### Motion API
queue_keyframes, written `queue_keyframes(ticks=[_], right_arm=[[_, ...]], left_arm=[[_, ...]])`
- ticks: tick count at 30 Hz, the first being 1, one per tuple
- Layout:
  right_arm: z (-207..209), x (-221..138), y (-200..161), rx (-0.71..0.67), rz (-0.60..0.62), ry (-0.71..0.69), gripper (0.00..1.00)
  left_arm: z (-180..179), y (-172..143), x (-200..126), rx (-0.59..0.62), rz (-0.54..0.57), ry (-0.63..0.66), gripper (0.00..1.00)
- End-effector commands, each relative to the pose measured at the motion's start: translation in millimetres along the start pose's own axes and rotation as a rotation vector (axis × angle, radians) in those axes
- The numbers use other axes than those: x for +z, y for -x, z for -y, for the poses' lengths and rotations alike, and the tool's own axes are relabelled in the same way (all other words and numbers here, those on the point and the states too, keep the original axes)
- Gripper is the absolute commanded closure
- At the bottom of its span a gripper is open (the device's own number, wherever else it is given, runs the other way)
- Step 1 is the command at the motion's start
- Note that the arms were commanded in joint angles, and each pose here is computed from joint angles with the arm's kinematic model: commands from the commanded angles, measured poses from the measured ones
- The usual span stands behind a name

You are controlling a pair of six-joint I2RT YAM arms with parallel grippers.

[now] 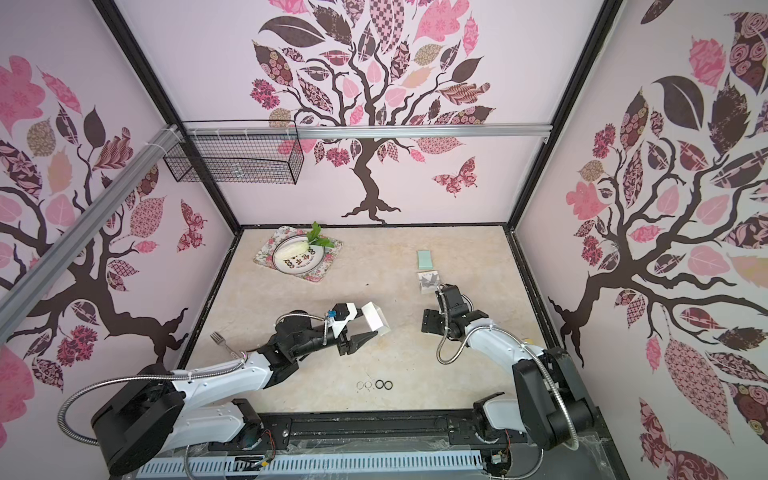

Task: Take the rings out of the lift-off lid box
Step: Place the lid at the center of the board, then place the jewelry box at the center of the board.

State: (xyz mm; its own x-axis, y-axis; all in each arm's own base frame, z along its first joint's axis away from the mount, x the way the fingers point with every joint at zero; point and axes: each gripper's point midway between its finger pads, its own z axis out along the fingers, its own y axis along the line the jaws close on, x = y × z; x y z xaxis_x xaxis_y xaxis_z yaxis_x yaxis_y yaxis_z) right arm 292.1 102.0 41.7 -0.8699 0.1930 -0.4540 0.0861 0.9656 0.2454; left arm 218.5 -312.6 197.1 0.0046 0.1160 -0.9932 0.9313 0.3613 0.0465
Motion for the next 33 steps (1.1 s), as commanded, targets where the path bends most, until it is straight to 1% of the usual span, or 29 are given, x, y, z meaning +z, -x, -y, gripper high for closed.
queue_keyframes(ticks=[1,4,7,10,13,15,17,19,21,24,27,30,32,33], right_arm=[[2,6,6,-0.001,0.004,-0.032,0.14],[2,9,6,-0.001,-0.002,-0.034,0.1],[0,5,10,-0.004,0.007,-0.03,0.09],[-9,-14,23,-0.015,0.051,0.006,0.07],[-26,-46,38,-0.029,0.107,0.086,0.02],[-44,-68,44,-0.039,0.143,0.194,0.0],[-66,-90,45,-0.033,0.17,0.356,0.0],[-90,-117,42,-0.02,0.195,0.55,0.0],[-108,-136,38,-0.016,0.187,0.703,0.0],[-126,-151,35,0.0,0.163,0.852,0.0],[-137,-159,36,0.006,0.148,0.943,0.01],[-145,-163,40,0.001,0.135,0.999,0.1],[-148,-162,43,-0.003,0.124,1.011,0.21],[-150,-160,43,-0.003,0.118,1.018,0.25]], left_arm=[[7,19,0,0.016,0.053,-0.046,0.33],[8,23,2,0.018,0.06,-0.062,0.33],[10,27,3,0.02,0.069,-0.076,0.33],[11,32,4,0.026,0.081,-0.09,0.33],[12,36,7,0.033,0.089,-0.099,0.33],[12,41,10,0.039,0.099,-0.121,0.33],[14,46,13,0.045,0.109,-0.149,0.33],[13,53,17,0.052,0.122,-0.176,0.32],[10,58,21,0.055,0.131,-0.198,0.32],[-1,67,24,0.048,0.154,-0.22,0.31],[-11,71,29,0.037,0.158,-0.237,0.31],[-18,72,35,0.037,0.153,-0.24,0.31],[-20,72,40,0.036,0.147,-0.246,0.31],[-22,73,43,0.035,0.147,-0.248,0.3]])
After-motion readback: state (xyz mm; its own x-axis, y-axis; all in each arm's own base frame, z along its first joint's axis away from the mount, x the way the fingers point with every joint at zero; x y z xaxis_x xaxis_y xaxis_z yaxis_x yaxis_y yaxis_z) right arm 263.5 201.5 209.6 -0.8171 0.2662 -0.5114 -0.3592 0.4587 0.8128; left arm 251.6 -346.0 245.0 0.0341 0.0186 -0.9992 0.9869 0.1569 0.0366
